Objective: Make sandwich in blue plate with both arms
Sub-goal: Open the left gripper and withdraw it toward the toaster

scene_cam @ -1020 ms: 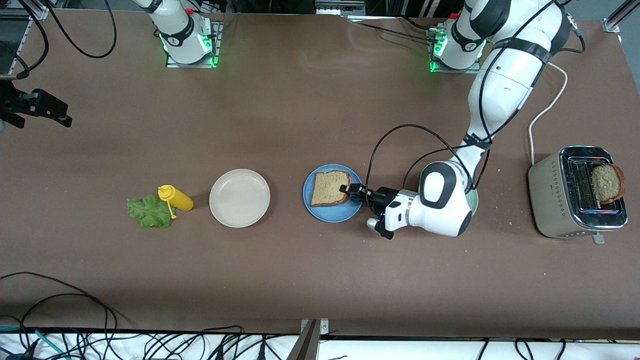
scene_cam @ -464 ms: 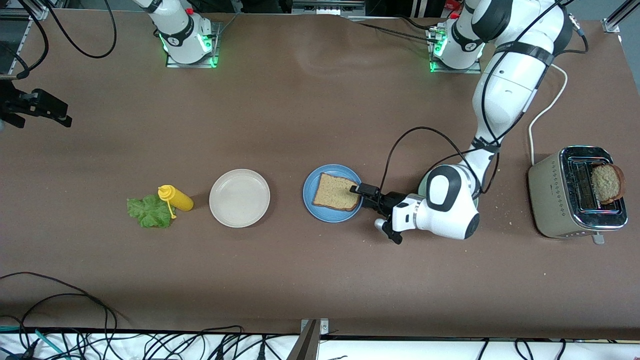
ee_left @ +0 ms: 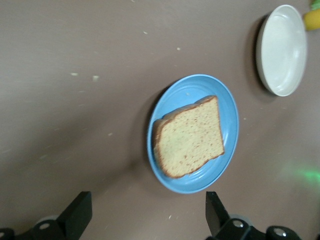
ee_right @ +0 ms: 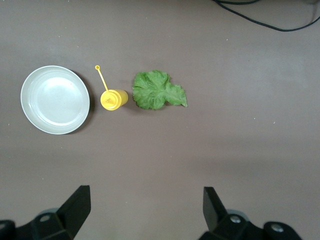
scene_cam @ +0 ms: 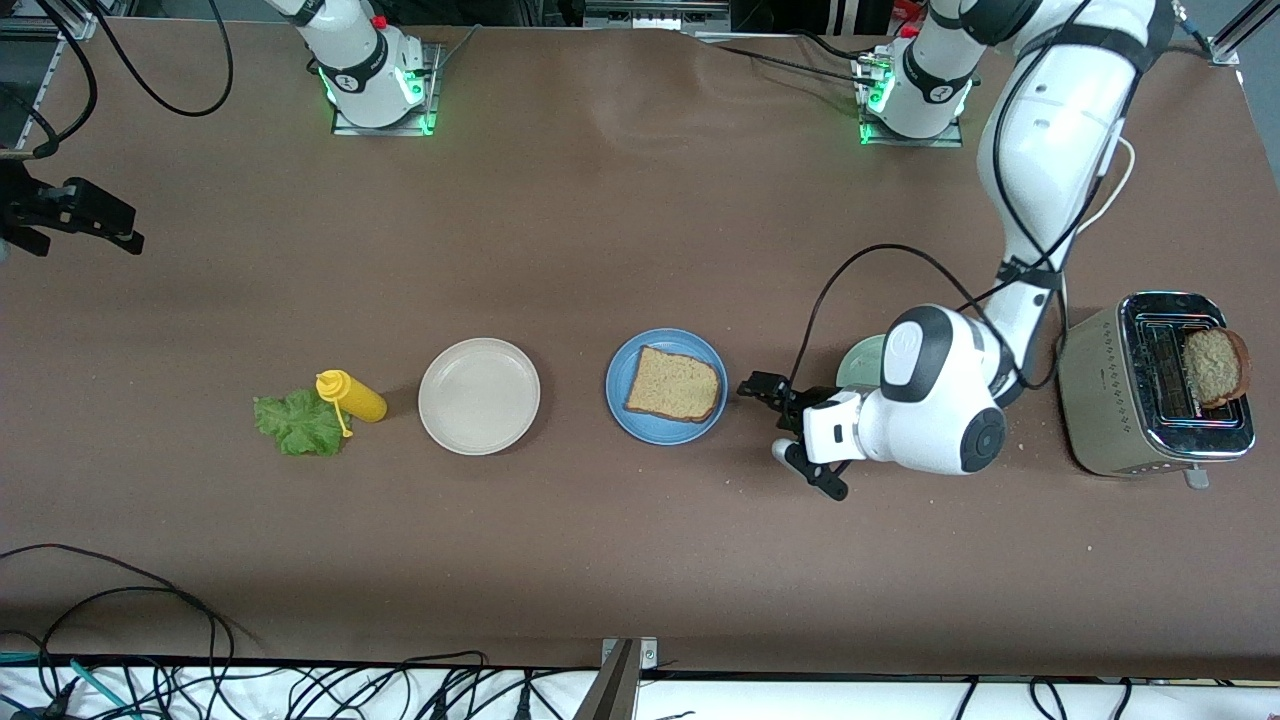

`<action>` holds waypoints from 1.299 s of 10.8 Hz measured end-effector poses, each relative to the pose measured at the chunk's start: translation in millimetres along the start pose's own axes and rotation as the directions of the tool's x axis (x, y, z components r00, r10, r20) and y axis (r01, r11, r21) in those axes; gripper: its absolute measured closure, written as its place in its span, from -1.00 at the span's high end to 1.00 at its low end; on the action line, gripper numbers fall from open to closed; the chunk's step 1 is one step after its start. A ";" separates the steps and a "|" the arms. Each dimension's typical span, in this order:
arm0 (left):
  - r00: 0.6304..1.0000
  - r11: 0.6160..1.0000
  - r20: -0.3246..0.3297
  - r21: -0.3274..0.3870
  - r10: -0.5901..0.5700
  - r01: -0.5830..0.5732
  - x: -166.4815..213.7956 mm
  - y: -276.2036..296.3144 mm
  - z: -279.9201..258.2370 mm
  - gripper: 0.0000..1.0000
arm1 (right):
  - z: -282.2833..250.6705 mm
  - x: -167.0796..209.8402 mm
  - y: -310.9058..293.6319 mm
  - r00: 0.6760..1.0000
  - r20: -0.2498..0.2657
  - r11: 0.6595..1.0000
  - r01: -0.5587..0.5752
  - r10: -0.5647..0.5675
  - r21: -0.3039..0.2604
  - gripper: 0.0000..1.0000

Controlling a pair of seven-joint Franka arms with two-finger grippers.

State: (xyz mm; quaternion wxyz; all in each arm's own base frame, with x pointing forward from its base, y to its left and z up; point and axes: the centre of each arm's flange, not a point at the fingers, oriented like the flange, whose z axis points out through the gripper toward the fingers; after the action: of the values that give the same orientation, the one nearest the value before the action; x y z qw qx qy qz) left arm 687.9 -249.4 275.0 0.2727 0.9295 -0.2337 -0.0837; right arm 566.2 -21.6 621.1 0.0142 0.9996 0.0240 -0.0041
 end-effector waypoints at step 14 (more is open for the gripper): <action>0.964 0.779 -0.091 0.572 -0.249 0.255 -158.4 116.5 -308.8 1.00 | 3.8 0.7 9.8 1.000 0.008 1.000 -0.018 0.018 0.000 1.00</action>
State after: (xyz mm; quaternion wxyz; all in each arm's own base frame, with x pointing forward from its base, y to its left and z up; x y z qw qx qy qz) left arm 591.2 -115.4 601.7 -0.0355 0.9913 -0.1205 -0.0396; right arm 567.4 -31.5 617.5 0.0145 0.9997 0.0151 -0.0082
